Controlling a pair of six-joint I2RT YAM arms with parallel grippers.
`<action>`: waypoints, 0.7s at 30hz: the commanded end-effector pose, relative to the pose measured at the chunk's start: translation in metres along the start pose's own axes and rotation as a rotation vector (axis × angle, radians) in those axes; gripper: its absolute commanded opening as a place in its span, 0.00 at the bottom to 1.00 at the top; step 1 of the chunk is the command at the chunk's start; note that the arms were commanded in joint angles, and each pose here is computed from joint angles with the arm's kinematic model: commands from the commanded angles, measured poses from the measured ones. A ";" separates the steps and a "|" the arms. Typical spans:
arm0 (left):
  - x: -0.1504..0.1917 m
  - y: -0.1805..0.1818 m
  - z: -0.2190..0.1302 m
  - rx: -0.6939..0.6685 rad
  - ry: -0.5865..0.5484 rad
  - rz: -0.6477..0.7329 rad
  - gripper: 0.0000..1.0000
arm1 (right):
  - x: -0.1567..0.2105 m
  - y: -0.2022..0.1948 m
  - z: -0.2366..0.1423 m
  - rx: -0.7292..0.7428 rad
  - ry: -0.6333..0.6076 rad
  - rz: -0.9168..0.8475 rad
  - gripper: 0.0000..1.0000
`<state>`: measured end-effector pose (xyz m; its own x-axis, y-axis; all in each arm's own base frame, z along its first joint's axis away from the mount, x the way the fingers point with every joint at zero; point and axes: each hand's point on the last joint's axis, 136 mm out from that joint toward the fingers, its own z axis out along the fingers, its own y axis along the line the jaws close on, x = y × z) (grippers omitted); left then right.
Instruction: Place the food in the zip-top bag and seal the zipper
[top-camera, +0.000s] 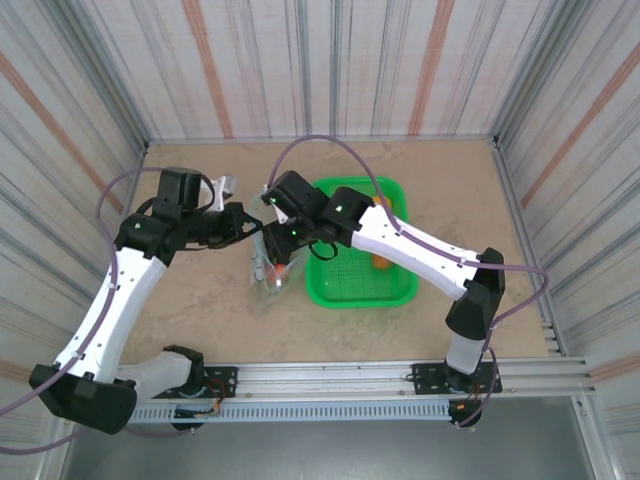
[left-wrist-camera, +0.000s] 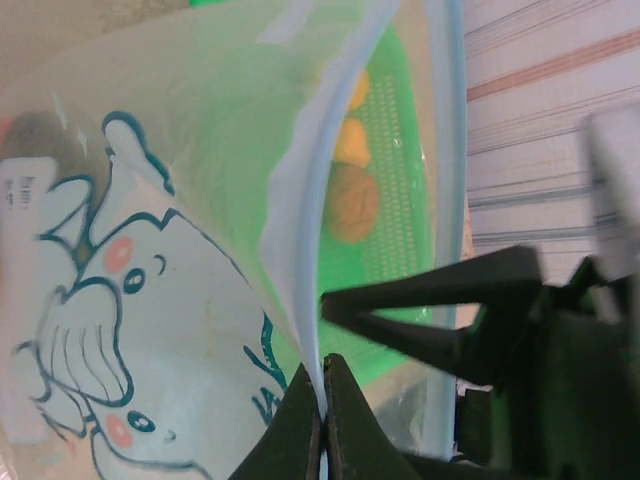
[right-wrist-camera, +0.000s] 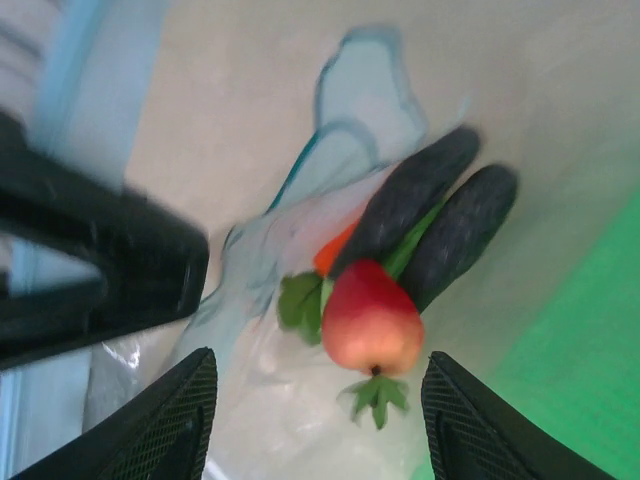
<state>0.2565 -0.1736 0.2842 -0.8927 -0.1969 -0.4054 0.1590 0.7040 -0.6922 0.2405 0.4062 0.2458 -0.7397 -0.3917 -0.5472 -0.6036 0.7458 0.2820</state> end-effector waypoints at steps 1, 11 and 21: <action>-0.003 -0.010 -0.003 0.036 -0.023 0.017 0.00 | 0.021 0.013 0.007 -0.100 0.075 0.049 0.59; 0.001 -0.005 0.000 0.036 -0.020 0.013 0.00 | 0.027 0.008 0.004 -0.090 0.069 0.061 0.61; 0.003 -0.004 -0.003 0.024 -0.019 0.009 0.00 | -0.015 0.014 -0.062 -0.097 -0.120 0.011 0.66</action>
<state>0.2578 -0.1739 0.2804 -0.8894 -0.2089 -0.4066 0.1554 0.6984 -0.6986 0.2226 0.3995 0.2605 -0.7584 -0.3581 -0.5446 -0.5995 0.7110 0.3674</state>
